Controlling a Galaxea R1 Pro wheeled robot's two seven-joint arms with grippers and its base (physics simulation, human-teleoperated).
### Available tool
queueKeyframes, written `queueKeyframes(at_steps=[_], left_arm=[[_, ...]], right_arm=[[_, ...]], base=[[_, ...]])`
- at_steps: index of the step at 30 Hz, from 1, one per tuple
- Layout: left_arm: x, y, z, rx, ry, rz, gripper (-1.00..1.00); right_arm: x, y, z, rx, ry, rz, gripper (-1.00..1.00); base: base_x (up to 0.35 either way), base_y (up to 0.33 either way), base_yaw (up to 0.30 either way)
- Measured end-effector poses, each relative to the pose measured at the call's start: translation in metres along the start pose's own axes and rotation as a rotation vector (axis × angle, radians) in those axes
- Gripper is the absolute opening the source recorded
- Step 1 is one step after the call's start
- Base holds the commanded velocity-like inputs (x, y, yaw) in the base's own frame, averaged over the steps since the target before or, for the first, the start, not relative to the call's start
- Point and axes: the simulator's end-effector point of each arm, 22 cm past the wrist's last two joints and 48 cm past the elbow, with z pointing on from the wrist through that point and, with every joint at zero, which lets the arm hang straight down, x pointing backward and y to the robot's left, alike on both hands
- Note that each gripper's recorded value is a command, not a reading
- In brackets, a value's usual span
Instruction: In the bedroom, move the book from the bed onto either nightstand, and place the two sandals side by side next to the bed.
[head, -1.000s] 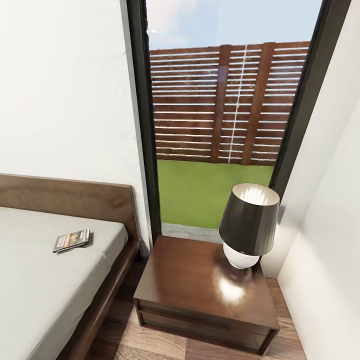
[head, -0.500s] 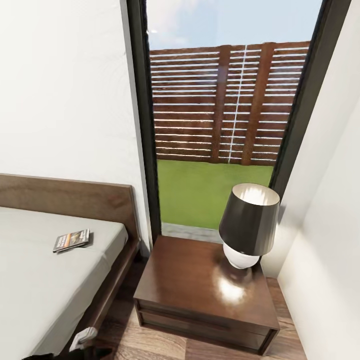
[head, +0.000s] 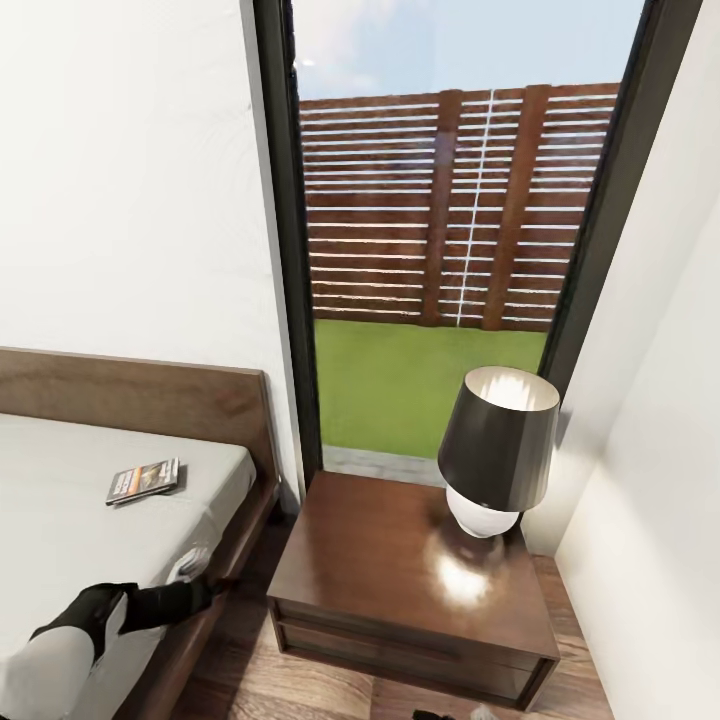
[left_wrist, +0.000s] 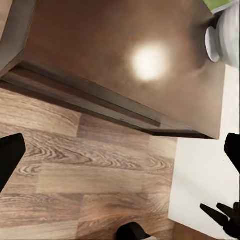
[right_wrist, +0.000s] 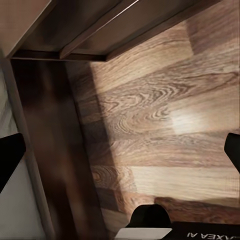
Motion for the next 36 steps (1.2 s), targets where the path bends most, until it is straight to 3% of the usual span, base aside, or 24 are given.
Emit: queueKeyframes(at_steps=[6,10,16,26,28,29,32,33,36], left_arm=[[-0.057,-0.034,-0.009,0.033,-0.035,-0.004,1.00],[-0.106,-0.060,-0.023,0.052,-0.073,-0.005,1.00],[-0.166,-0.081,-0.056,0.041,-0.143,-0.012,1.00],[-0.258,-0.093,-0.146,-0.066,-0.320,0.009,1.00],[-0.270,-0.095,-0.164,-0.105,-0.339,0.026,1.00],[-0.281,-0.095,-0.183,-0.148,-0.356,0.048,1.00],[-0.297,-0.093,-0.214,-0.220,-0.391,0.088,1.00],[-0.304,-0.090,-0.232,-0.262,-0.411,0.109,1.00],[-0.312,-0.083,-0.256,-0.315,-0.437,0.129,1.00]], right_arm=[[0.003,0.029,0.008,-0.050,0.033,-0.022,1.00],[-0.009,0.054,0.012,-0.095,0.029,-0.064,1.00],[-0.018,0.092,0.015,-0.159,0.038,-0.115,1.00],[-0.004,0.158,0.017,-0.236,0.158,-0.119,1.00],[-0.003,0.177,0.019,-0.238,0.182,-0.122,1.00],[-0.004,0.186,0.019,-0.238,0.185,-0.128,1.00],[-0.011,0.213,0.020,-0.241,0.186,-0.147,1.00],[-0.018,0.230,0.019,-0.243,0.184,-0.156,1.00],[-0.036,0.251,0.017,-0.240,0.173,-0.167,1.00]], base=[[0.000,0.000,0.000],[0.000,0.000,0.000],[0.000,0.000,0.000],[0.000,0.000,0.000],[0.000,0.000,0.000],[0.000,0.000,0.000],[0.000,0.000,0.000],[0.000,0.000,0.000],[0.000,0.000,0.000]])
